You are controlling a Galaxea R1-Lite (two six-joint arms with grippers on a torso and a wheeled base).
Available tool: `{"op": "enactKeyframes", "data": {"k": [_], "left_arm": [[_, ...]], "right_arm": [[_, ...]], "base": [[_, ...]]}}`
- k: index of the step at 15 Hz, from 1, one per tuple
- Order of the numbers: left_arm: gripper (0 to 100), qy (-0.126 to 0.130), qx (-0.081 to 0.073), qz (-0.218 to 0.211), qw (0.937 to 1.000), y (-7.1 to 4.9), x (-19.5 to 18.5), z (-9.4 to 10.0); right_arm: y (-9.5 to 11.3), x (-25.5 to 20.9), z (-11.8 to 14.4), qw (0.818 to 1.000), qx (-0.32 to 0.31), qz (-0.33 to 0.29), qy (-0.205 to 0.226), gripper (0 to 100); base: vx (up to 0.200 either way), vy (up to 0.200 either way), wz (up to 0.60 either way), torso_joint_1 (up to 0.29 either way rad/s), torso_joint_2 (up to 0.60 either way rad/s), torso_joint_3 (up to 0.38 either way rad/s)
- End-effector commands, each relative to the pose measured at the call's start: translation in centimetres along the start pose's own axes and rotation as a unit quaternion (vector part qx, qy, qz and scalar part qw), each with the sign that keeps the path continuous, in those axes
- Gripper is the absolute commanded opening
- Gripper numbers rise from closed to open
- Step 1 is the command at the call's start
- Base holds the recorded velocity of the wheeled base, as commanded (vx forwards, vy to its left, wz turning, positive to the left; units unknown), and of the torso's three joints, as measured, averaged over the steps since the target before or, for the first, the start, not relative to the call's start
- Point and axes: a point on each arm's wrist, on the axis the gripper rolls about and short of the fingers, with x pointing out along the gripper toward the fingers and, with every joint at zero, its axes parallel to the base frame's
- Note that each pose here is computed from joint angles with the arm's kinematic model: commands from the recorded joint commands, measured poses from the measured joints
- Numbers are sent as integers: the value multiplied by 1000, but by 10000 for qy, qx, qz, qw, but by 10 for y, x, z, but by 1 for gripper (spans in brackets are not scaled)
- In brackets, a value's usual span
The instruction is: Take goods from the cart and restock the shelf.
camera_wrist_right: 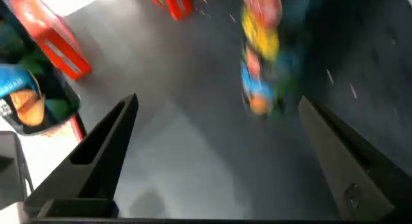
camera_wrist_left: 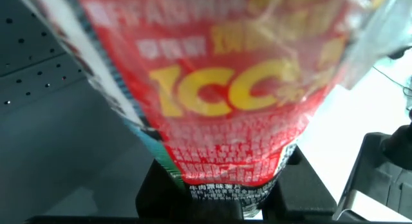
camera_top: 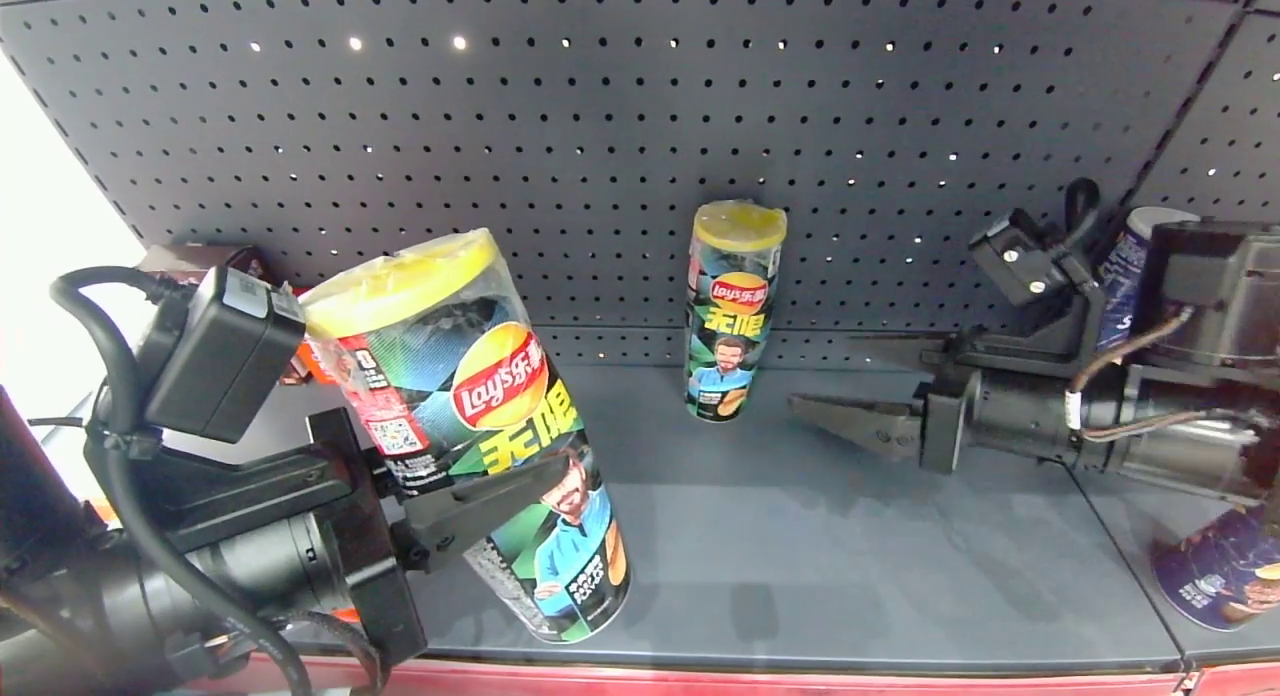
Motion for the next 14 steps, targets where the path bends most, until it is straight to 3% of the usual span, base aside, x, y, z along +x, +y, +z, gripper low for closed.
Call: {"op": "enactKeyframes", "data": {"k": [1, 4, 8, 14], "left_arm": [[0, -4, -9, 37, 10000, 4, -1, 0], [0, -2, -21, 22, 10000, 16, -5, 0], [0, 4, -30, -1, 10000, 20, -6, 0], [0, 53, -66, 9, 10000, 20, -6, -3]], "right_arm": [[-31, 34, -17, 9996, -88, 283, 15, 100], [-52, 52, -26, 9987, -221, 403, -205, 100], [-61, 68, -26, 9986, -250, 398, -250, 100], [-53, 83, -32, 9977, -232, 602, -198, 100]], "base": [[0, 0, 0, 0, 0, 0], [0, 0, 0, 0, 0, 0], [0, 0, 0, 0, 0, 0], [0, 0, 0, 0, 0, 0]]}}
